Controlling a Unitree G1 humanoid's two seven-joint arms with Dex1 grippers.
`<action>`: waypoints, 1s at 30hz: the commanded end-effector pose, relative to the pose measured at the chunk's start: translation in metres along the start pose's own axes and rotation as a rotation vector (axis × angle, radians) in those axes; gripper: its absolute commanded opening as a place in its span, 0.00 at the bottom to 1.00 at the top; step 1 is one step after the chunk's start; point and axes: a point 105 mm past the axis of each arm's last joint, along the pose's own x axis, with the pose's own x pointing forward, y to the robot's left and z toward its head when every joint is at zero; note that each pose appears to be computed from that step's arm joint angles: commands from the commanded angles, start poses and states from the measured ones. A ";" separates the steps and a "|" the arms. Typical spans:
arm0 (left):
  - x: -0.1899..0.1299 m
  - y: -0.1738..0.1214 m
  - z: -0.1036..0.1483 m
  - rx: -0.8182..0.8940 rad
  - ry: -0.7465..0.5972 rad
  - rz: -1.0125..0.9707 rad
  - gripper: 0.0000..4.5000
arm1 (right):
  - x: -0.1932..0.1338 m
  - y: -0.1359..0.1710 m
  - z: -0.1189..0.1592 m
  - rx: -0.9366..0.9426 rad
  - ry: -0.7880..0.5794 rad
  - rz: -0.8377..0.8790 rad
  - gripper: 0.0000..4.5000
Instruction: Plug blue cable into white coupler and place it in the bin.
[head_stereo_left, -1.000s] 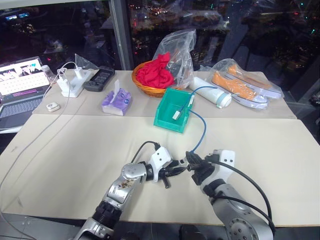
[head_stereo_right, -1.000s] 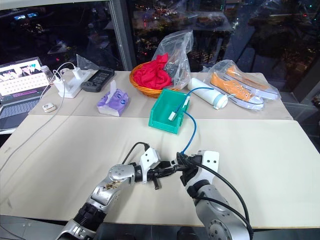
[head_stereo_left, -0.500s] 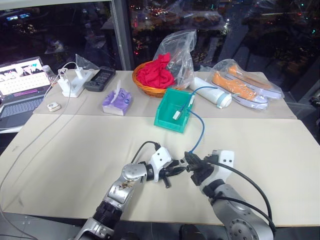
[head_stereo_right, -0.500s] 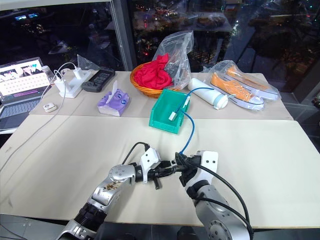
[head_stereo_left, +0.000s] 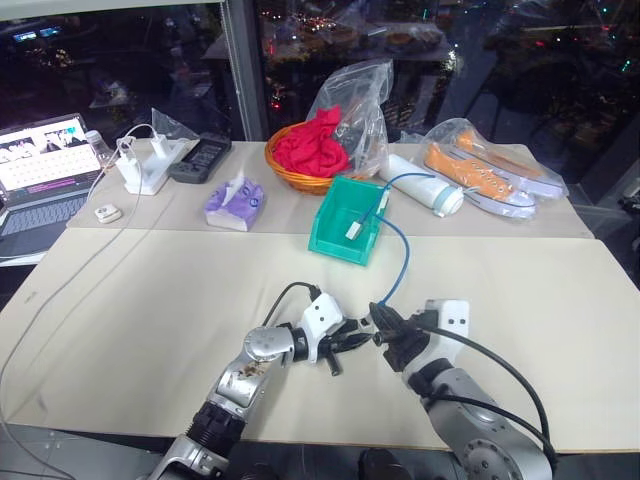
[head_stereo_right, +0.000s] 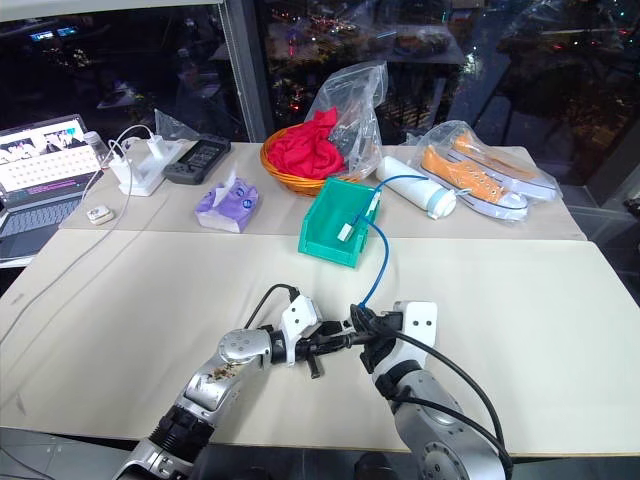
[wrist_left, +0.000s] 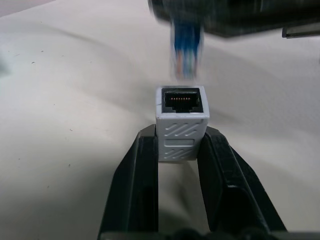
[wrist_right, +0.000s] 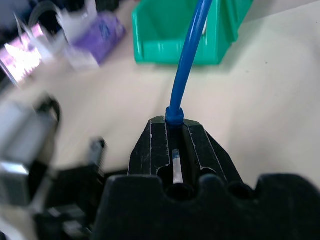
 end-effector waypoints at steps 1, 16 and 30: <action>0.000 0.001 0.004 0.008 -0.011 0.001 0.14 | 0.000 0.008 0.001 -0.009 -0.023 0.024 0.00; -0.002 0.002 0.003 0.011 -0.007 0.006 0.14 | 0.004 -0.001 -0.010 -0.063 0.013 -0.019 0.00; -0.008 0.004 0.006 0.000 -0.014 0.019 0.14 | 0.007 -0.006 -0.041 -0.397 0.117 -0.022 0.00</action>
